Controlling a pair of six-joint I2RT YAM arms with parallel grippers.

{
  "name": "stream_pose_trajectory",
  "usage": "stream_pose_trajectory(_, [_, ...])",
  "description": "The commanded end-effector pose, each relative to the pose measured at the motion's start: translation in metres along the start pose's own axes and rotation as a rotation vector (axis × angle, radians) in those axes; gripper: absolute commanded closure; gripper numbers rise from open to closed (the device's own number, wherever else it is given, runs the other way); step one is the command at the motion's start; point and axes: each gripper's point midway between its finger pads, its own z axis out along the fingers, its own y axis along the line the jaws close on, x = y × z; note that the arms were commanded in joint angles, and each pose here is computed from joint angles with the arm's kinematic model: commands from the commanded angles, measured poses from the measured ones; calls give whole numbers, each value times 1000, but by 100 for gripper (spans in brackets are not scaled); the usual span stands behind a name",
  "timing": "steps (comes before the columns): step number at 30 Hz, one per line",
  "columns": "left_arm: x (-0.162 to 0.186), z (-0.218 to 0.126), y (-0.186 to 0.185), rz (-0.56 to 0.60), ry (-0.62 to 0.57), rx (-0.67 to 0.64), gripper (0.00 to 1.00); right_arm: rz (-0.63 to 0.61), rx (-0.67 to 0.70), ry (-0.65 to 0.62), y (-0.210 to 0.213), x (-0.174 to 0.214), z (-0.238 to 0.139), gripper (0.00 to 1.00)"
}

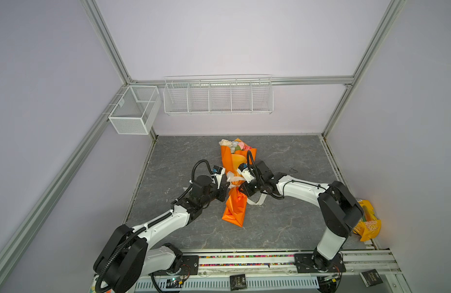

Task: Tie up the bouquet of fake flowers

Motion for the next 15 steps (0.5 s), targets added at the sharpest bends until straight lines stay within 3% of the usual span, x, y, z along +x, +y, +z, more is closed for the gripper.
stream_pose_trajectory(1, [-6, -5, -2, 12, -20, 7, 100, -9, 26, -5, -6, 0, 2, 77])
stream_pose_trajectory(7, [-5, -6, -2, 12, -18, 5, 100, -5, 39, -42, -6, -9, -5, 92])
stream_pose_trajectory(15, [-1, -9, 8, -54, -21, -51, 100, 46, 162, -55, -22, -8, -27, 93])
